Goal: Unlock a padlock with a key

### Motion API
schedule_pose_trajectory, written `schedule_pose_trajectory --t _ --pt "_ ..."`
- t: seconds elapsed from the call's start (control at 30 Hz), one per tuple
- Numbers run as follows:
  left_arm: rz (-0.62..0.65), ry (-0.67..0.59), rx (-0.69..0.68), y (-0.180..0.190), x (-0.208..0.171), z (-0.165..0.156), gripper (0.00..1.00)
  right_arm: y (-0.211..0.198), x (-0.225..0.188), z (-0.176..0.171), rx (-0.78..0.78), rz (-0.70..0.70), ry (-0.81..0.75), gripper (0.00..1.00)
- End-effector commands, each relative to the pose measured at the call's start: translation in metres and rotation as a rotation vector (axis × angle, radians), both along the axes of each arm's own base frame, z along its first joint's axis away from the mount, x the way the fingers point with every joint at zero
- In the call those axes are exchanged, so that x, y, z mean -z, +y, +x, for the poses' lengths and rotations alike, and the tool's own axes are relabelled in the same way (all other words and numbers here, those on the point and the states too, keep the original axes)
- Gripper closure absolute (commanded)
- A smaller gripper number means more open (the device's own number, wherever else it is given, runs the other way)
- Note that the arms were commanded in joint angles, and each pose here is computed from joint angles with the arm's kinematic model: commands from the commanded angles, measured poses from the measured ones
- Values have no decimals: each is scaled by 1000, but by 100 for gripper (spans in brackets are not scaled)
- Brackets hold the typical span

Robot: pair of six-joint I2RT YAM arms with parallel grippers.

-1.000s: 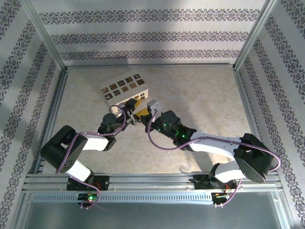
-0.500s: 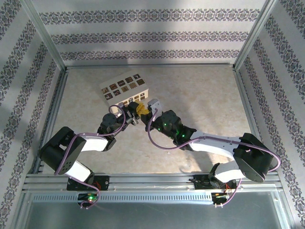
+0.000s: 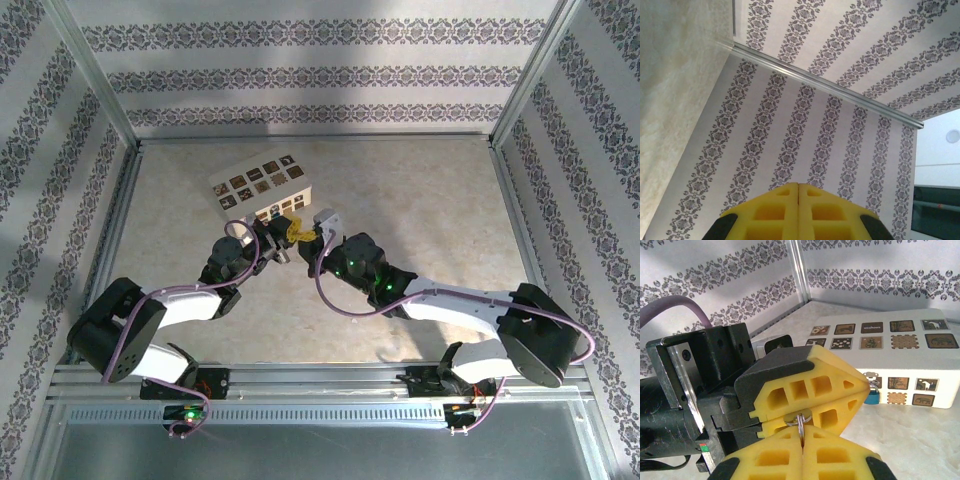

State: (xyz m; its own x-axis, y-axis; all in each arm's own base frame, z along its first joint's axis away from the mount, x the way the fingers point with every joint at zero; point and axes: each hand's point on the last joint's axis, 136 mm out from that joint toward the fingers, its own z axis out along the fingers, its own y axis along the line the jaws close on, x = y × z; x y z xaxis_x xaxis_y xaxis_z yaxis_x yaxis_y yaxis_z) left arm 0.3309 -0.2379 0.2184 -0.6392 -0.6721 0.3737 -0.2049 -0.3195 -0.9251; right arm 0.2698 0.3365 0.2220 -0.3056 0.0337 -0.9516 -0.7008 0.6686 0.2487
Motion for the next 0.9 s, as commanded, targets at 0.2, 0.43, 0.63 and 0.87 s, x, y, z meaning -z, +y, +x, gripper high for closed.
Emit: schedule_pose_trajectory --t 0.2,0.43,0.63,0.87 --pt "216 -27 -20 6 11 -1 100 -28 -25 6 78 88 -13 79" --pt "575 -162 -40 31 -7 -7 100 -82 -29 12 173 45 84 50" --pt "882 -348 -7 46 -40 -14 100 -120 -40 9 193 99 170 41" --pt "1051 -624 177 21 -68 -23 100 -126 -49 3 97 222 285 31"
